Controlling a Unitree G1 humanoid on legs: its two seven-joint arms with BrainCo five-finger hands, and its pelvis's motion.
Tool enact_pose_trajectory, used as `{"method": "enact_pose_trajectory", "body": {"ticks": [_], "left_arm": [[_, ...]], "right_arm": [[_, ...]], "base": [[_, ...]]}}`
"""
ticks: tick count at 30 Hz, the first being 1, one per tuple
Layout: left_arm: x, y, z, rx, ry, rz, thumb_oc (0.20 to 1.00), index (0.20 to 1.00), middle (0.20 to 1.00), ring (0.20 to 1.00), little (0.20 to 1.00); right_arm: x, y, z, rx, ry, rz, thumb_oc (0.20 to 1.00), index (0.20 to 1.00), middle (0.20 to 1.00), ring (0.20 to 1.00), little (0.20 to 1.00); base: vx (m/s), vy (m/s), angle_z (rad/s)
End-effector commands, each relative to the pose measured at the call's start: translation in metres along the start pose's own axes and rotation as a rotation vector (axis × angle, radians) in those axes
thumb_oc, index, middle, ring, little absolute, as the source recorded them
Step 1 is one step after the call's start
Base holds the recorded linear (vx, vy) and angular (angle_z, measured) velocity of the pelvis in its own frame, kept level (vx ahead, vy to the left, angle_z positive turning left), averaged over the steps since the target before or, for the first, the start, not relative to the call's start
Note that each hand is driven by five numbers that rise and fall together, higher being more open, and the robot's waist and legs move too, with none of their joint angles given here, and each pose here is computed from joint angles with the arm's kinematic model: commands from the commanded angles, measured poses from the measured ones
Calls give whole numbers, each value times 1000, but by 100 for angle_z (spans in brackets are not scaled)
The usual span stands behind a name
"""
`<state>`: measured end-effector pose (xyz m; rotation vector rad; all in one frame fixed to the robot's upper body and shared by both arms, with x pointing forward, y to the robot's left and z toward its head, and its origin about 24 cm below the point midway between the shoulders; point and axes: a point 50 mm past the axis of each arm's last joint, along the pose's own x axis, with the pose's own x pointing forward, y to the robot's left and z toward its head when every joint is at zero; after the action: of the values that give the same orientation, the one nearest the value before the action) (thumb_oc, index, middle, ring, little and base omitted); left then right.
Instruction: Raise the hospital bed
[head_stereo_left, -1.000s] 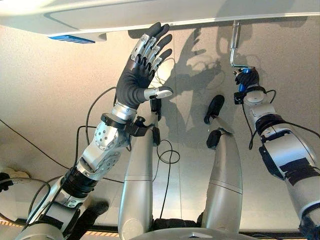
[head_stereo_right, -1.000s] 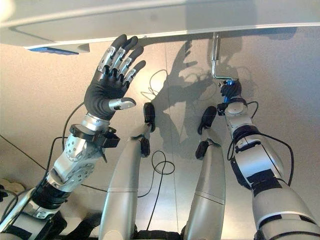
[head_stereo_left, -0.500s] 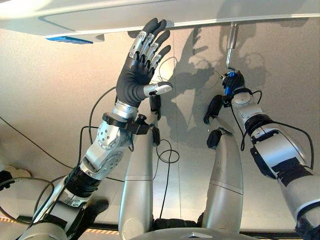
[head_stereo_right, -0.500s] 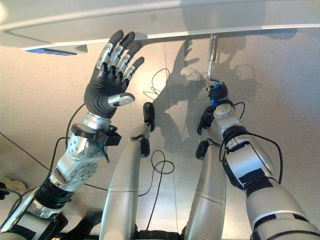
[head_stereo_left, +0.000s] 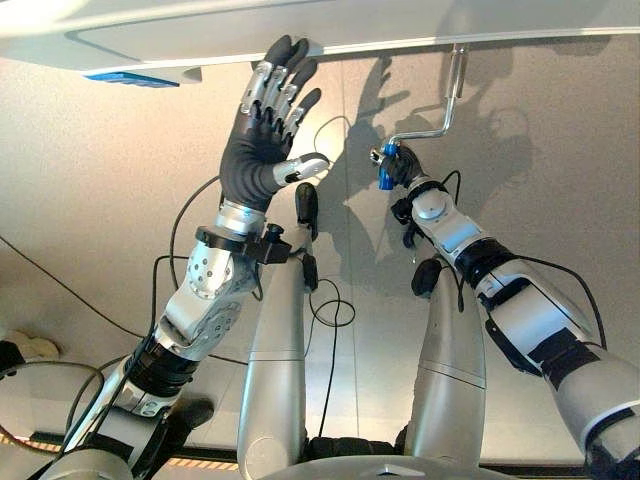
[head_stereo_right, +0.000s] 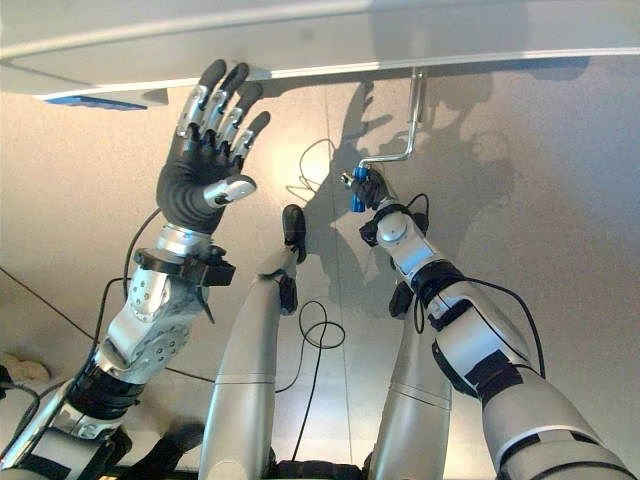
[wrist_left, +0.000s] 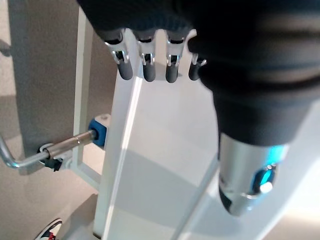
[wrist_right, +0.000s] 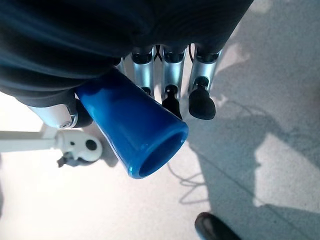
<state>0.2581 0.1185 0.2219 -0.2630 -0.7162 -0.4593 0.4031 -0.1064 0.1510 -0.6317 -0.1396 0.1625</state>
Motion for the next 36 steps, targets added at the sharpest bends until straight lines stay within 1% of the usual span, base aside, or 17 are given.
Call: {"method": "enact_pose_trajectory", "body": {"ticks": [1,4,6,8,10,11,12,13,15,16,20,24,28,31,35,36], "left_arm": [[-5,-8,21,-39,-116,-20,1000,1000,1000,1000,1000],[-5,-8,22,-37,-116,-26,1000,1000,1000,1000,1000],[-6,-7,23,-28,-120,-29,1000,1000,1000,1000,1000],[-7,-5,24,-21,-119,-32,1000,1000,1000,1000,1000],[-8,-5,25,-17,-119,-35,1000,1000,1000,1000,1000],[-8,-5,25,-18,-119,-35,1000,1000,1000,1000,1000],[-9,-3,26,-4,-123,-31,1000,1000,1000,1000,1000],[-10,-1,26,18,-120,-32,1000,1000,1000,1000,1000],[-10,-2,26,17,-119,-33,1000,1000,1000,1000,1000],[-11,1,26,19,-122,-23,1000,1000,1000,1000,1000],[-15,4,27,22,-122,-17,1000,1000,1000,1000,1000],[-20,8,28,15,-115,-17,1000,1000,1000,1000,1000],[-25,10,33,30,-110,-37,1000,1000,1000,1000,1000],[-27,11,35,31,-111,-45,1000,1000,1000,1000,1000],[-28,12,38,22,-120,-49,1000,1000,1000,1000,1000],[-29,12,38,22,-120,-49,1000,1000,1000,1000,1000]], "right_arm": [[-24,104,68,43,-310,417,200,200,200,200,200],[-28,105,77,81,-348,442,200,200,200,200,200],[-33,101,93,147,-423,462,200,200,200,200,200],[-40,94,104,237,-484,475,200,200,200,200,200],[-48,77,113,375,-556,470,200,200,200,200,200],[-48,77,113,375,-556,469,200,200,200,200,200],[-57,55,116,498,-625,438,200,200,200,200,200],[-65,33,115,565,-679,403,200,200,200,200,200],[-65,33,114,565,-678,402,200,200,200,200,200],[-75,7,113,658,-743,347,200,200,200,200,200],[-93,-27,105,773,-826,248,200,200,200,200,200],[-106,-52,97,840,-884,147,200,200,200,200,200],[-118,-78,89,846,-930,33,200,200,200,200,200],[-122,-88,86,857,-946,-11,200,200,200,200,200],[-127,-106,78,887,-964,-118,200,200,200,200,200],[-127,-106,78,888,-964,-118,200,200,200,200,200]], "base": [[7,18,-6],[3,12,-5],[0,0,0],[0,0,0],[0,0,0],[0,0,0],[0,0,0],[4,-1,3],[4,-6,5],[0,0,0],[0,0,0],[0,0,0],[2,-8,0],[2,-12,-1],[0,-18,-1],[9,-39,-3]]}}
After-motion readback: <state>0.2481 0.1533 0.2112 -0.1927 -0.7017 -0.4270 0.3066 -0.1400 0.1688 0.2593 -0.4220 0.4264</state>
